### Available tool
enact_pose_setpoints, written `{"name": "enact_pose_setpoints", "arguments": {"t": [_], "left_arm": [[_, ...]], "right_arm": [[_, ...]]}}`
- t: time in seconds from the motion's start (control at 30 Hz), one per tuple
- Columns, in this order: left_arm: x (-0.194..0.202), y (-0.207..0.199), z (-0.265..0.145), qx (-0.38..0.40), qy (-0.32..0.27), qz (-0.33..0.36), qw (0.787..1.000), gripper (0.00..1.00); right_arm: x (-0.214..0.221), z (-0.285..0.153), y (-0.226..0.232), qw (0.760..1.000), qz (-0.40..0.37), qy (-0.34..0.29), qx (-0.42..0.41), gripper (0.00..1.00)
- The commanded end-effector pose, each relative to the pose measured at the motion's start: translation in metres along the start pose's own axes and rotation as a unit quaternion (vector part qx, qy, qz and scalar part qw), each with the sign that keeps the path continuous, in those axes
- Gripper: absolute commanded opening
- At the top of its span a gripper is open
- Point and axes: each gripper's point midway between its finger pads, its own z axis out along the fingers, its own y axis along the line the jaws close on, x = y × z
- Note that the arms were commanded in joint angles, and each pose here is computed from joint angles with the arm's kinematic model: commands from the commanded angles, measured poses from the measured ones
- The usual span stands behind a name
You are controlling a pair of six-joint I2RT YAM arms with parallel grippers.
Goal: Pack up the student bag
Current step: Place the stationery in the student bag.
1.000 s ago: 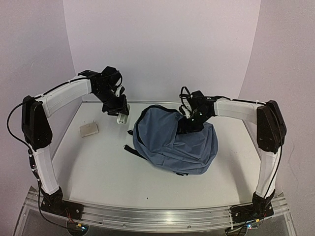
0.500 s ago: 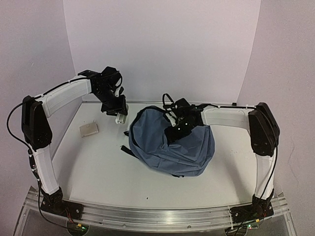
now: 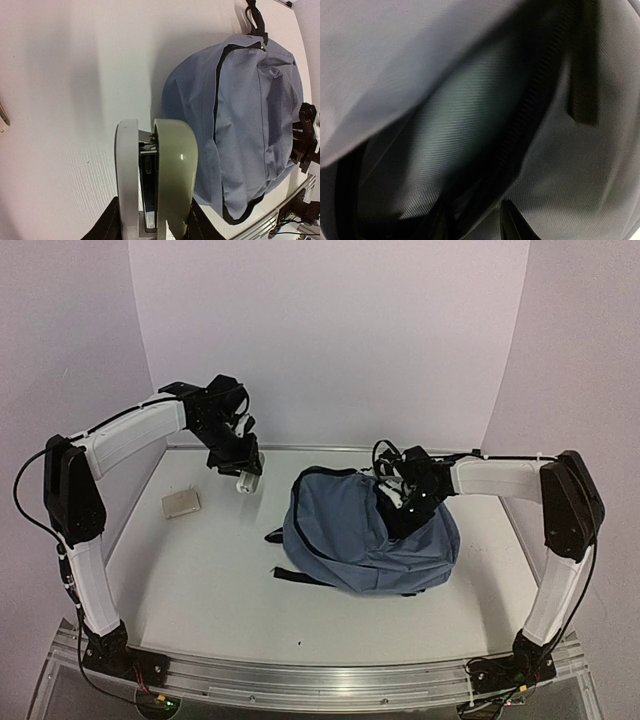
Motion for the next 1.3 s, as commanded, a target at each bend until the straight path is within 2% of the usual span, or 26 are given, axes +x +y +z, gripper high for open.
{"name": "enact_pose_setpoints", "arguments": {"t": [0.0,0.1,0.23,0.33,0.43,0.57,0.7,0.83,0.9,0.93,1.03,1.1,1.2,1.27], "left_arm": [[-0.019,-0.022,-0.020,0.031,-0.035,0.023,0.999,0.10],[-0.020,-0.024,-0.020,0.032,-0.035,0.025,0.999,0.10],[-0.020,-0.025,-0.020,0.030,-0.031,0.029,0.999,0.11],[-0.019,-0.026,-0.022,0.030,-0.031,0.031,0.999,0.10],[-0.018,-0.027,-0.022,0.031,-0.030,0.032,0.999,0.11],[-0.019,-0.030,-0.024,0.033,-0.033,0.036,0.998,0.10],[-0.018,-0.034,-0.022,0.036,-0.031,0.043,0.998,0.10],[-0.015,-0.038,-0.019,0.037,-0.027,0.047,0.998,0.10],[-0.014,-0.040,-0.016,0.038,-0.024,0.048,0.998,0.10],[-0.013,-0.041,-0.015,0.039,-0.023,0.049,0.998,0.10],[-0.013,-0.045,-0.013,0.043,-0.021,0.053,0.997,0.10],[-0.011,-0.049,-0.011,0.048,-0.019,0.060,0.997,0.10],[-0.008,-0.060,-0.008,0.059,-0.017,0.076,0.995,0.10],[-0.007,-0.067,-0.006,0.073,-0.017,0.079,0.994,0.10]], "right_arm": [[0.008,-0.018,-0.017,1.000,0.004,0.015,0.002,0.35],[-0.014,-0.032,-0.015,0.999,0.022,-0.020,-0.023,0.41],[-0.045,-0.052,-0.004,0.994,0.061,-0.069,-0.061,0.60],[-0.059,-0.053,-0.005,0.990,0.094,-0.080,-0.066,0.65],[-0.065,-0.043,-0.012,0.988,0.121,-0.076,-0.053,0.66],[-0.052,-0.012,-0.020,0.990,0.134,-0.039,-0.030,0.61],[-0.040,0.000,-0.011,0.989,0.139,-0.018,-0.050,0.57],[-0.031,0.000,0.008,0.991,0.118,-0.008,-0.063,0.60],[-0.017,0.005,0.015,0.995,0.096,0.008,-0.040,0.62],[-0.011,0.007,0.012,0.996,0.090,0.013,-0.022,0.56],[-0.013,0.004,-0.005,0.995,0.095,0.008,0.017,0.32],[-0.026,-0.009,-0.014,0.993,0.115,-0.014,0.002,0.19],[-0.046,-0.032,-0.019,0.990,0.125,-0.050,-0.028,0.03],[-0.050,-0.045,-0.021,0.990,0.117,-0.066,-0.031,0.00]]}}
